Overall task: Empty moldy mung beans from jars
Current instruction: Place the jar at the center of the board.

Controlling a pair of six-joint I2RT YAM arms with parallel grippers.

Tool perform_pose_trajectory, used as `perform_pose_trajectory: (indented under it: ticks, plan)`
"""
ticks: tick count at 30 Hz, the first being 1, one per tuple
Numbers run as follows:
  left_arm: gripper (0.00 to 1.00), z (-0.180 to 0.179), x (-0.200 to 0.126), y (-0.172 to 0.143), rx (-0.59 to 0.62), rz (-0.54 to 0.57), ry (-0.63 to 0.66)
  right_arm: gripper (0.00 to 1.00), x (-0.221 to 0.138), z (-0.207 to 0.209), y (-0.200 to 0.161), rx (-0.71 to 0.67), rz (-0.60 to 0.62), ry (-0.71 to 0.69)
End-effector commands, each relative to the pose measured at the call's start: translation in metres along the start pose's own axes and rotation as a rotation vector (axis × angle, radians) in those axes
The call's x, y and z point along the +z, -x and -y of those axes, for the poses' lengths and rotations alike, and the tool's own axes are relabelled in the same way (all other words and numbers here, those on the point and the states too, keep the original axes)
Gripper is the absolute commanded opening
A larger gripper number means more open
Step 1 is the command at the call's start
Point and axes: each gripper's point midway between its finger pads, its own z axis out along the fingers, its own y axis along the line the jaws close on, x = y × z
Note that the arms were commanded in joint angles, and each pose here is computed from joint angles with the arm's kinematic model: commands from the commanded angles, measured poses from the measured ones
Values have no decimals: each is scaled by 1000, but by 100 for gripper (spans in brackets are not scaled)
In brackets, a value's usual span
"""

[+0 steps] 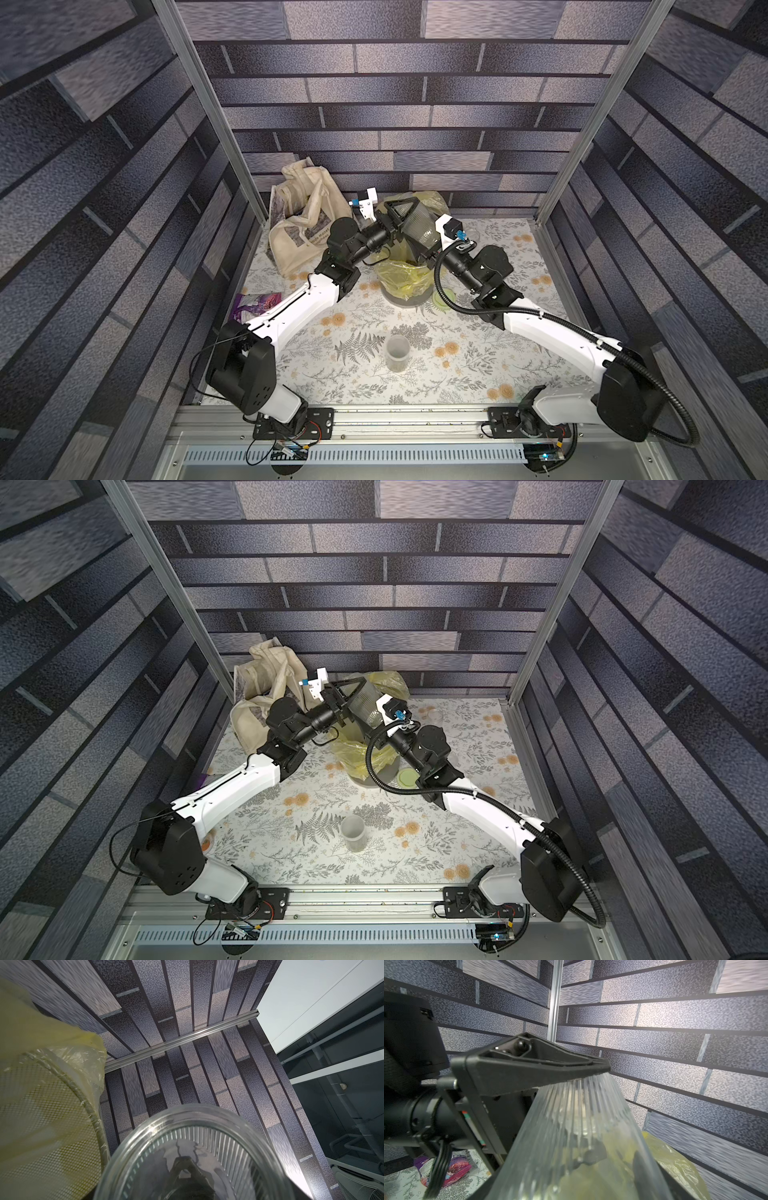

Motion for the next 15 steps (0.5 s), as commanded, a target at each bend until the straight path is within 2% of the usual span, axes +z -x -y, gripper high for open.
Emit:
perform_pose_trajectory:
  ticks: [1, 9, 15]
  plan:
    - [52, 20, -2, -7, 124, -69, -46, 64, 1, -8, 29, 2, 82, 38]
    - [50, 37, -14, 0, 218, -53, -30, 88, -1, -9, 28, -1, 66, 42]
    - [49, 39, -17, 2, 230, -51, -27, 98, -1, -11, 27, 5, 55, 53]
